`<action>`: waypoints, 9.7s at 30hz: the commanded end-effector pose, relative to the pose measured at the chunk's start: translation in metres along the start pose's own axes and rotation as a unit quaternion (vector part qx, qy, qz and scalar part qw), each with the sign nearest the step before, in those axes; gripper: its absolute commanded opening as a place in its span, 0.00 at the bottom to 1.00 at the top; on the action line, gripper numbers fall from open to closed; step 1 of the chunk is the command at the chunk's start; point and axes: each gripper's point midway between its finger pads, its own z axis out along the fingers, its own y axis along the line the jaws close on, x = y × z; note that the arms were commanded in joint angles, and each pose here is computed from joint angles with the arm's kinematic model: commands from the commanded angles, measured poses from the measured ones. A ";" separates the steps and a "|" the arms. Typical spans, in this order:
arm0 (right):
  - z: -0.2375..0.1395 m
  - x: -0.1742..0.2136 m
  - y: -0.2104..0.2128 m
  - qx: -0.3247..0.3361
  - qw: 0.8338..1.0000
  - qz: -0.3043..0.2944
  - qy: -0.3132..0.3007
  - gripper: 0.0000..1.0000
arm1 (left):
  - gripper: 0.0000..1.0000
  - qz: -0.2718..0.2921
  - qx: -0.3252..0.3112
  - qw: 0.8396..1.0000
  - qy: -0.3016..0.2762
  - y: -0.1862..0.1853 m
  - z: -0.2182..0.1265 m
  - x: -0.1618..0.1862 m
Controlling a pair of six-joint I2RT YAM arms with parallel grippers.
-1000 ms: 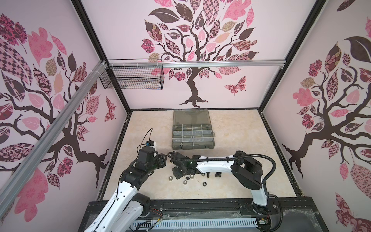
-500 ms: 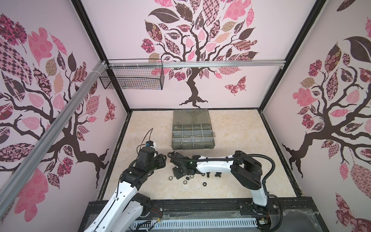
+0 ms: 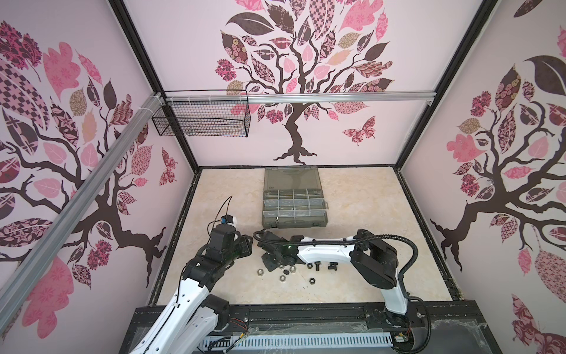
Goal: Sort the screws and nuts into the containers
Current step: 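Lower the right gripper and close it on the silver wing nut, then lift the wing nut with the right gripper and carry it into the organizer box, then withdraw the right gripper toward the pile while the left gripper reaches toward a wing nut, then lower the left gripper and close it on a silver wing nut, then carry the wing nut with the left gripper into the near box compartment and release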
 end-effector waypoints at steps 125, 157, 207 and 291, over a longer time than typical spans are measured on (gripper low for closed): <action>-0.161 -0.059 -0.167 0.053 0.981 0.086 -0.168 0.33 | 0.37 -0.001 0.046 0.996 0.071 -0.018 0.018 0.025; -0.182 0.031 -0.197 0.093 0.971 0.154 -0.155 0.33 | 0.36 0.096 0.069 0.978 0.174 -0.090 0.077 0.081; -0.179 0.036 -0.196 0.087 0.971 0.166 -0.149 0.34 | 0.37 0.179 0.003 0.959 0.220 -0.081 0.109 0.114; -0.194 0.029 -0.200 0.106 0.969 0.161 -0.153 0.33 | 0.19 0.206 -0.011 0.972 0.108 -0.095 0.137 -0.042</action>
